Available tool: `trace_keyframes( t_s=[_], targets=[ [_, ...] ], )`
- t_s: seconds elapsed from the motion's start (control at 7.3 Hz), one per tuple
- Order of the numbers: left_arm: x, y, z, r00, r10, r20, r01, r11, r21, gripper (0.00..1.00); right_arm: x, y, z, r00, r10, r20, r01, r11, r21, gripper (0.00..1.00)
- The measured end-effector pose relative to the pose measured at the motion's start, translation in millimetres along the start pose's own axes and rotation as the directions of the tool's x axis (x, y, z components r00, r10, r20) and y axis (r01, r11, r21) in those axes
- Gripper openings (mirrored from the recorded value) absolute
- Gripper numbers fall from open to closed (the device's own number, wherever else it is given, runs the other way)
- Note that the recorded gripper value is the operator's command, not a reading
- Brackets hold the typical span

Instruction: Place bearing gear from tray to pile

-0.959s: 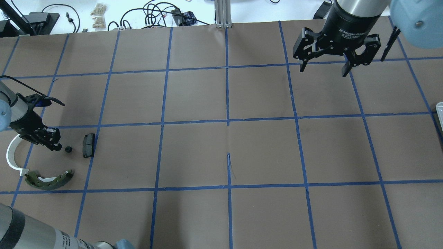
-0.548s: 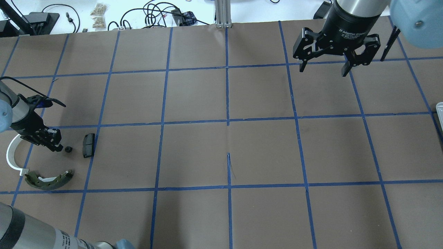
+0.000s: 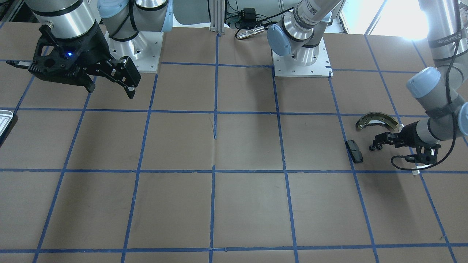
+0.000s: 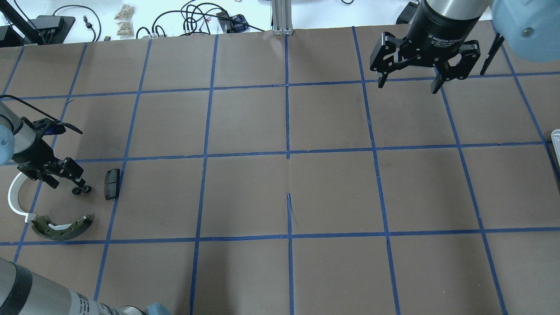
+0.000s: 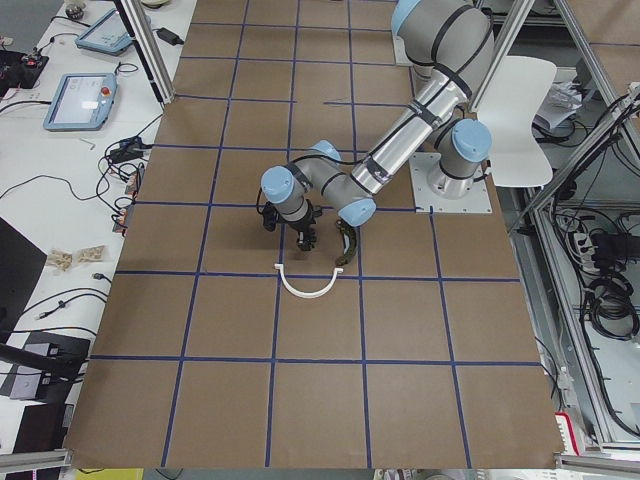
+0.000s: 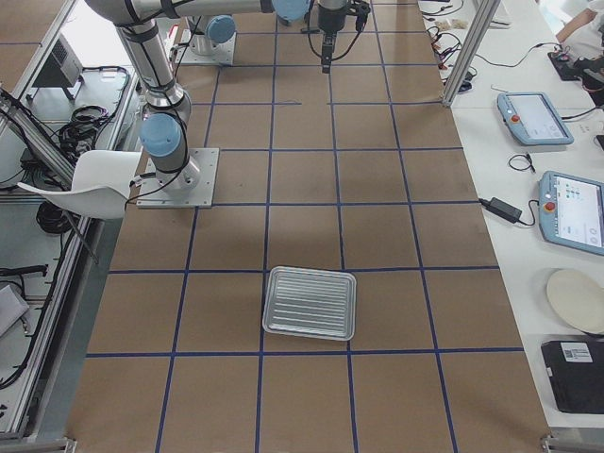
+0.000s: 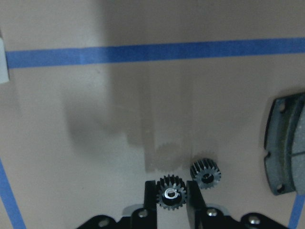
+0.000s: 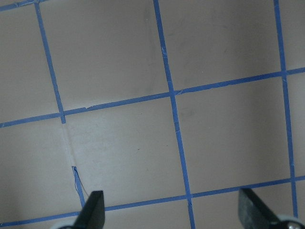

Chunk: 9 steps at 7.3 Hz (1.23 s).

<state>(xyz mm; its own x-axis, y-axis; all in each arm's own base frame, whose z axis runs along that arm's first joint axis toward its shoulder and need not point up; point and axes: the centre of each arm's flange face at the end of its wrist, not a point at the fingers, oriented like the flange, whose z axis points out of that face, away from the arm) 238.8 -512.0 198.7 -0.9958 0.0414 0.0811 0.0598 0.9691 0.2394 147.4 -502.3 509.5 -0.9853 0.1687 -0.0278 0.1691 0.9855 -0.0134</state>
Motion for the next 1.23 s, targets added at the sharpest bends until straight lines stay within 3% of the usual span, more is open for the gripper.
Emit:
trace_keyframes(
  t_s=[0.41,0.82,1.23],
  targets=[
    [49,-27,-97,0.999,0.012,0.036,-0.013,1.000,0.017,1.00,0,0,-1,1.000,0.000,0.000,0.000,1.000,0.004,1.00],
    [211,-47,-219,0.997,0.049,0.062,-0.055,0.993,0.100,1.00,0,-1,-1,1.000,-0.001,0.001,0.001,1.000,0.011,1.00],
    [365,-18,-248,0.978,0.184,0.101,-0.197,0.970,0.141,1.00,0,-1,-1,1.000,-0.002,0.001,0.002,1.000,0.013,1.00]
  ],
)
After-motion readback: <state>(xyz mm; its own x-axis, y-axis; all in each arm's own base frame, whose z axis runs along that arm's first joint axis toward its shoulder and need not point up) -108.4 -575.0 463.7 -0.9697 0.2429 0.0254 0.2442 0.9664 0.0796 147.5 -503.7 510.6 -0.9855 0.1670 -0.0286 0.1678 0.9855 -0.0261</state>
